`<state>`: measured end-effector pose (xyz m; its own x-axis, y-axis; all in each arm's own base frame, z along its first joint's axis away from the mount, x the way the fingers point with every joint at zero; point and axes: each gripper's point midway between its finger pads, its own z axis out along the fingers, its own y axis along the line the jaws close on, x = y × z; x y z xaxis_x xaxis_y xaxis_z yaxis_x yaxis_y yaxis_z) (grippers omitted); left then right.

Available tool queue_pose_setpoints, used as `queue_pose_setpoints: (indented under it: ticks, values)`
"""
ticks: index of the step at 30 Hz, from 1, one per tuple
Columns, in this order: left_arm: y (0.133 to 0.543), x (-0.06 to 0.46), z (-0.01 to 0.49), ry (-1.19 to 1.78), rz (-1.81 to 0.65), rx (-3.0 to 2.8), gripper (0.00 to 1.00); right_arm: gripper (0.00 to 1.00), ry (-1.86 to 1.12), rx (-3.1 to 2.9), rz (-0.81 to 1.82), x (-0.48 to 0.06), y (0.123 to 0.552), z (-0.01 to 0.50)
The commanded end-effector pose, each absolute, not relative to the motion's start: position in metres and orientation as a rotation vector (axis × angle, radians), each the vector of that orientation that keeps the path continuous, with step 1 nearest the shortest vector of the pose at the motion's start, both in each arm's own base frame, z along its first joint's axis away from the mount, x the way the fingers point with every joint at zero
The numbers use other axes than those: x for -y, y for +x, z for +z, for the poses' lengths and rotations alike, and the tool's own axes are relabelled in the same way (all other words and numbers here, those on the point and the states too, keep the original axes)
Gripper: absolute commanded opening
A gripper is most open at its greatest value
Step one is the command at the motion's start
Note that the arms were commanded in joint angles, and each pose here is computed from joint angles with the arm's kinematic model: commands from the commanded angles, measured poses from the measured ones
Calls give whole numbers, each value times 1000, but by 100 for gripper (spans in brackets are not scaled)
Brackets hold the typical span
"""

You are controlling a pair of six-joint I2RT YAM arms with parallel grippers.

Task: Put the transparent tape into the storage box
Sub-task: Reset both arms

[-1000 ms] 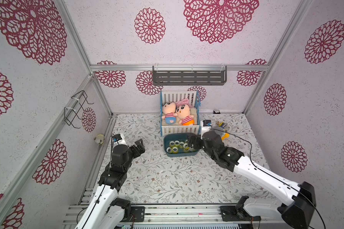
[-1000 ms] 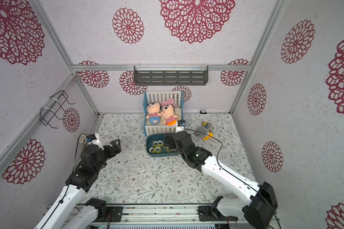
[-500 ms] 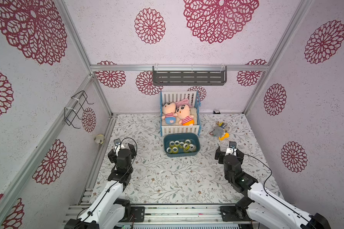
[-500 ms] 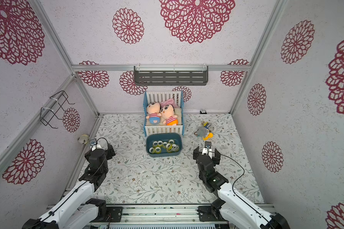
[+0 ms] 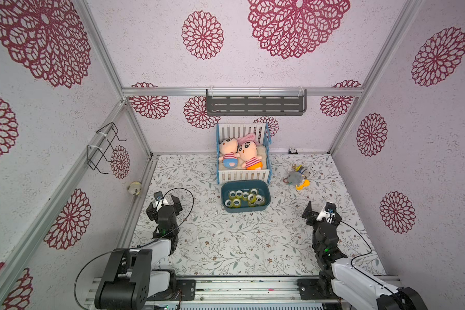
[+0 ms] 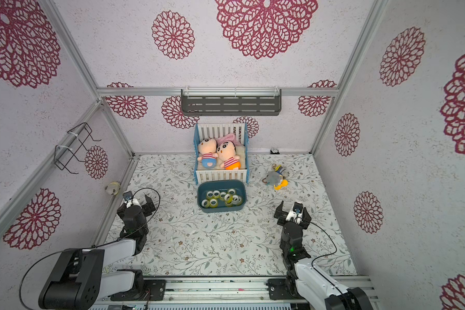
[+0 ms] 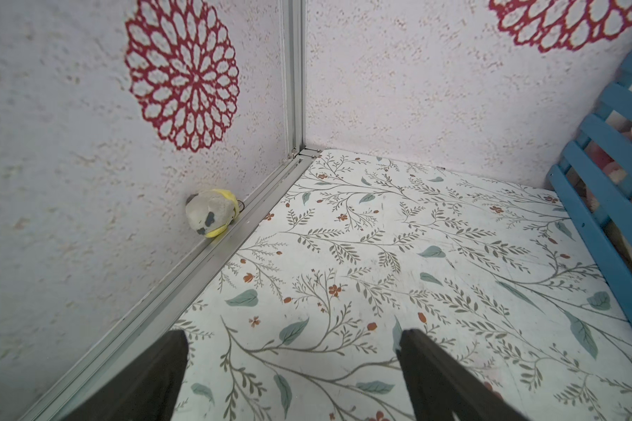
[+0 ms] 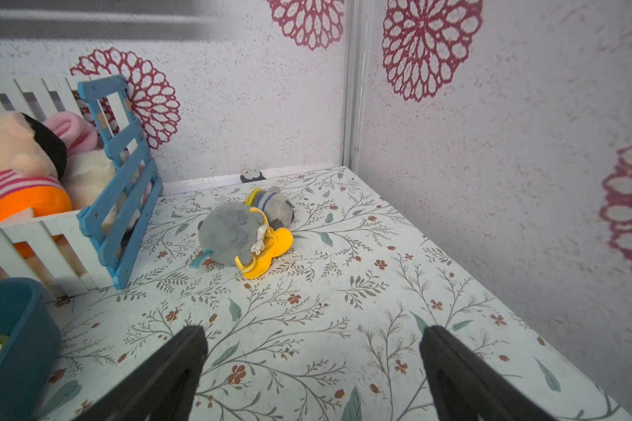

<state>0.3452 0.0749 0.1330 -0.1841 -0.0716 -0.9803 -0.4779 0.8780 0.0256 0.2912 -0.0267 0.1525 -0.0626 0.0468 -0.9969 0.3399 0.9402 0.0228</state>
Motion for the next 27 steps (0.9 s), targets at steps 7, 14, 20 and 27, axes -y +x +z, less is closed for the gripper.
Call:
queue_pose_setpoints:
  ticks: [7,14,20,27]
  values:
    - [372,-80,133,-363,334,-1640,97,99,255,-1512,-165,15,316,178]
    - [396,-74,123,-300,271,-1781,97,99,160,-1476,-180,3,341,186]
    - [399,-77,122,-304,262,-1783,97,99,159,-1461,-163,9,345,174]
    - [403,-79,120,-301,196,-1808,97,99,154,-1525,-151,10,364,161]
